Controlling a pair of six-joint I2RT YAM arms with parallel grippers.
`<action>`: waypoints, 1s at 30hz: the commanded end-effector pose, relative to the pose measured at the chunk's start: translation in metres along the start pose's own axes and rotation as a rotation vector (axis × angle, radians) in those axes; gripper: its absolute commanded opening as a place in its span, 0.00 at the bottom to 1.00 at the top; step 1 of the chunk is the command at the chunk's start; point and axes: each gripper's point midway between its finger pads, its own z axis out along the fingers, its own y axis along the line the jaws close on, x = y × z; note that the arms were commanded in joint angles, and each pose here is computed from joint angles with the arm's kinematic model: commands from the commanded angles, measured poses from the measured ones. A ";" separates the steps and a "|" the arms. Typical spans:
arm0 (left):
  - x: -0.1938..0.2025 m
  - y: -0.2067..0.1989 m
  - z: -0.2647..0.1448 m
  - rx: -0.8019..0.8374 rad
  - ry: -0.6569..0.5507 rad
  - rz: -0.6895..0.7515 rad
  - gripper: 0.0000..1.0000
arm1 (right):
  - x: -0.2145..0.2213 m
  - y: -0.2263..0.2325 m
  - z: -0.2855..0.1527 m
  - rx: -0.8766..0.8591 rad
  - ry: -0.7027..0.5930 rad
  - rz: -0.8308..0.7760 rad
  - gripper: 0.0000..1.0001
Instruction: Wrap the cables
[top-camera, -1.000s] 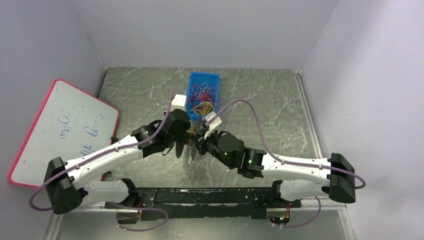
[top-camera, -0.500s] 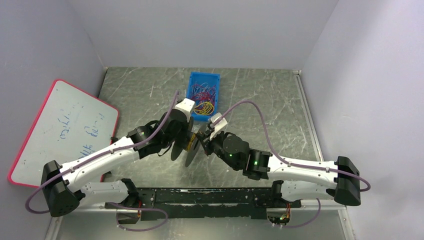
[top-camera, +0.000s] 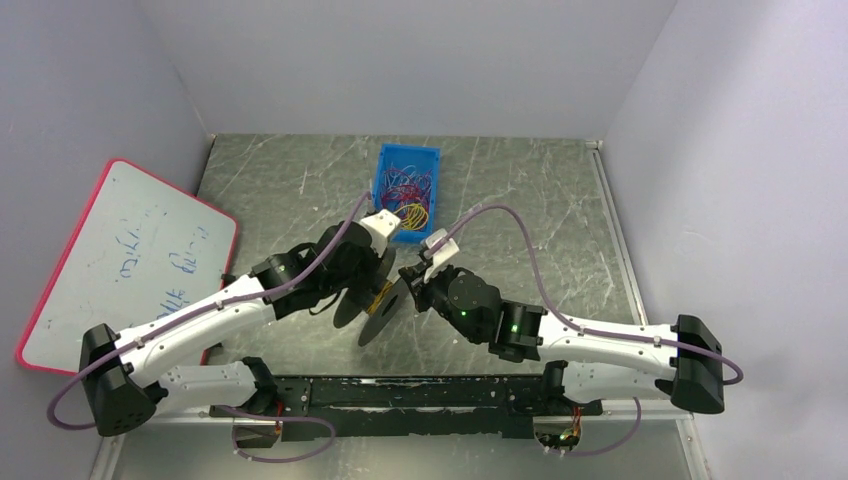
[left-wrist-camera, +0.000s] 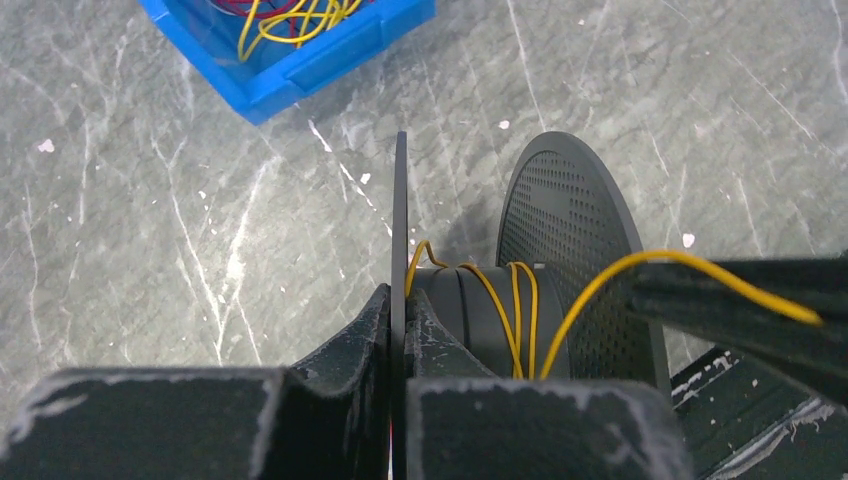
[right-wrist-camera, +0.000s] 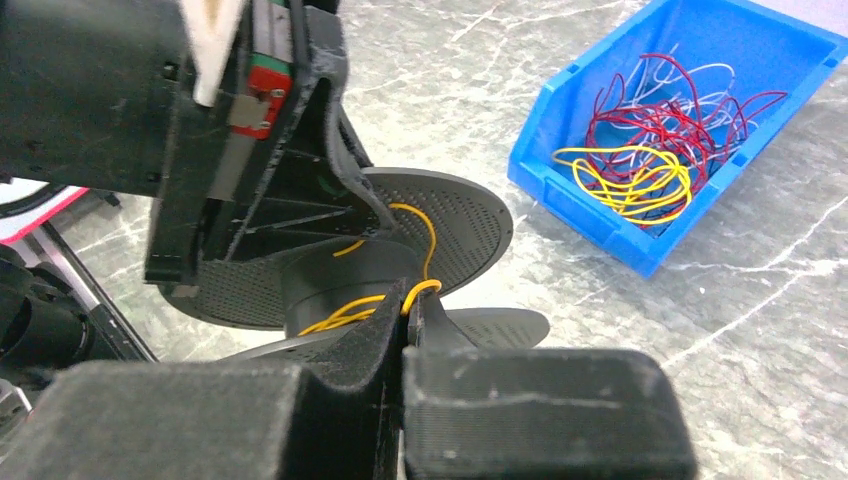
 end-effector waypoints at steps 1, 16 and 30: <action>-0.023 -0.019 -0.014 0.116 -0.088 0.028 0.07 | 0.011 -0.016 -0.006 0.051 0.022 -0.011 0.00; -0.034 -0.039 -0.047 0.316 -0.245 0.205 0.07 | 0.047 -0.027 -0.019 0.015 0.075 0.074 0.00; -0.038 -0.044 -0.054 0.363 -0.310 0.341 0.07 | 0.087 -0.028 -0.033 -0.013 0.124 0.171 0.00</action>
